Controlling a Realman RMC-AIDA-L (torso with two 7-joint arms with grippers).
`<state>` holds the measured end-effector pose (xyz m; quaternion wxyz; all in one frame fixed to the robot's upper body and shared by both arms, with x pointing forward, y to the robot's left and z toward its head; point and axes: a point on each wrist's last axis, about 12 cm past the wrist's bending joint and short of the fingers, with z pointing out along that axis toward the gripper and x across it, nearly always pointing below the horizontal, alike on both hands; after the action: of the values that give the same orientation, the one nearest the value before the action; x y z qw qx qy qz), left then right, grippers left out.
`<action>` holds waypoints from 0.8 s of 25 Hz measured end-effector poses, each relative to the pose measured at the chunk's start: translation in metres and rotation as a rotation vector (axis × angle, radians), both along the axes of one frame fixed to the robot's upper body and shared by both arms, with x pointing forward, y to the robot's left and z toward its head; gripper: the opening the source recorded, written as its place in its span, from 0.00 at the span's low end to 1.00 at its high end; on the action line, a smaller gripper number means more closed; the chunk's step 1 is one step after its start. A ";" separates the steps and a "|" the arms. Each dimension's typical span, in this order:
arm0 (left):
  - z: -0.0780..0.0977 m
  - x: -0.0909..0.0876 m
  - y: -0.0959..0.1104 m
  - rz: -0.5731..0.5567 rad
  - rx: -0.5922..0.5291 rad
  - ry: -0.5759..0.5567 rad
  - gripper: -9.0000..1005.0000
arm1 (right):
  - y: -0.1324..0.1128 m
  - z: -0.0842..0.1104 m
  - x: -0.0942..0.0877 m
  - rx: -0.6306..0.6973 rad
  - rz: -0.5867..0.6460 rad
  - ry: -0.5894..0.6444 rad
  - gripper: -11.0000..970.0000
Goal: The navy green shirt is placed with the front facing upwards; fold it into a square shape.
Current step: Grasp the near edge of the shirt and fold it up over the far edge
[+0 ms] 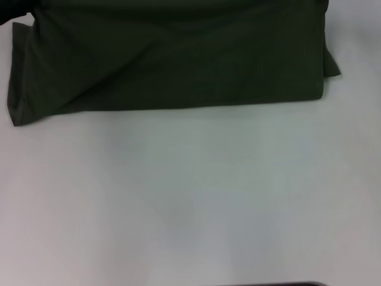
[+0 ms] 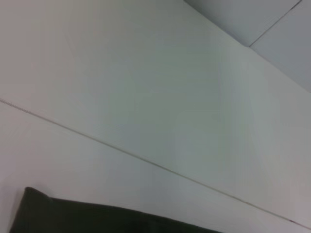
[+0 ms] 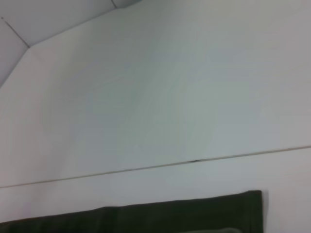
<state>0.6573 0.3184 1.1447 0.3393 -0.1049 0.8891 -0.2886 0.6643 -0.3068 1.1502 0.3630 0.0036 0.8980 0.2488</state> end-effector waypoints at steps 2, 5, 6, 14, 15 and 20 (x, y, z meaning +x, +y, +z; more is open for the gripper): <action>-0.003 -0.001 -0.003 -0.004 0.001 0.003 0.05 | 0.005 -0.002 0.002 -0.014 -0.003 -0.010 0.08; -0.006 -0.001 -0.008 -0.008 0.016 0.004 0.05 | 0.015 -0.006 0.005 -0.048 -0.006 -0.033 0.08; -0.007 -0.001 -0.009 -0.009 0.023 0.005 0.05 | 0.018 -0.007 0.006 -0.056 -0.007 -0.040 0.08; -0.013 -0.001 -0.014 -0.002 0.043 0.004 0.05 | 0.037 -0.009 0.015 -0.119 -0.023 -0.104 0.08; -0.013 0.000 -0.015 0.000 0.043 0.002 0.05 | 0.038 -0.009 0.016 -0.123 -0.028 -0.112 0.08; -0.014 0.000 -0.017 0.000 0.041 0.000 0.05 | 0.039 -0.010 0.019 -0.142 -0.052 -0.133 0.08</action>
<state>0.6569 0.3013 1.1306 0.3414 -0.0981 0.8948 -0.2704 0.6837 -0.2683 1.1404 0.4273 -0.0155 0.8870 0.1746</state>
